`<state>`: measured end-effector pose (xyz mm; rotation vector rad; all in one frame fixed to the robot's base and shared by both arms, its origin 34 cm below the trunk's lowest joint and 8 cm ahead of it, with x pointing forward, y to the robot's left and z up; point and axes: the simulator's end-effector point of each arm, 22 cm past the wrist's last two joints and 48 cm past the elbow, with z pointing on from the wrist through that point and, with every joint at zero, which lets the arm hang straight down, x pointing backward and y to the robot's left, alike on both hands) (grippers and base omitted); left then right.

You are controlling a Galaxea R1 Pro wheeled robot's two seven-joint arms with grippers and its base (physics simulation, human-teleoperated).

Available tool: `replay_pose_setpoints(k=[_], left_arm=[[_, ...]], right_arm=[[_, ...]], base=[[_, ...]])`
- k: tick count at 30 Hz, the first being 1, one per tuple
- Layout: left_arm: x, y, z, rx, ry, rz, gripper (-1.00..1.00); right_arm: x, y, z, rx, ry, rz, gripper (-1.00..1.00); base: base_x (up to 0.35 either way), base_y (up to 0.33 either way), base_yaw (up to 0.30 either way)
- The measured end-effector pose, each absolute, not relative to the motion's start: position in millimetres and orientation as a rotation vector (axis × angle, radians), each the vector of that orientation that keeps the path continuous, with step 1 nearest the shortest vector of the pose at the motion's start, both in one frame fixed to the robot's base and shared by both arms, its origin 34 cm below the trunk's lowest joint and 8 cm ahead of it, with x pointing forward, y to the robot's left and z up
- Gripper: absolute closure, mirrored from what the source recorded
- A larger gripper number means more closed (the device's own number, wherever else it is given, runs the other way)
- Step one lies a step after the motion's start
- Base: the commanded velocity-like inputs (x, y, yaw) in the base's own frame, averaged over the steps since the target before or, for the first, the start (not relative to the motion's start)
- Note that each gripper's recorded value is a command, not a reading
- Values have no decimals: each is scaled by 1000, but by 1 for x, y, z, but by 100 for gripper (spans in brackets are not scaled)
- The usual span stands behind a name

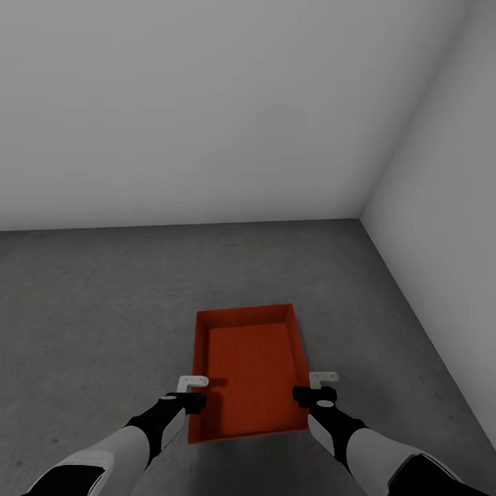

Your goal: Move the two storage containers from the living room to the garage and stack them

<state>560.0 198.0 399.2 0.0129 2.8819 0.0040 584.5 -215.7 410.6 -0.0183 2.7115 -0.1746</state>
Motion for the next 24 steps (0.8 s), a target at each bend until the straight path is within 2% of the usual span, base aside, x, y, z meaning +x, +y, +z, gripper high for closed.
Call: replay_pose_setpoints(k=[24], left_arm=[[559, 199, 433, 12, 2893, 8, -100]], right_arm=[[586, -215, 445, -18, 2712, -172, -100]], base=[[0, 0, 0]])
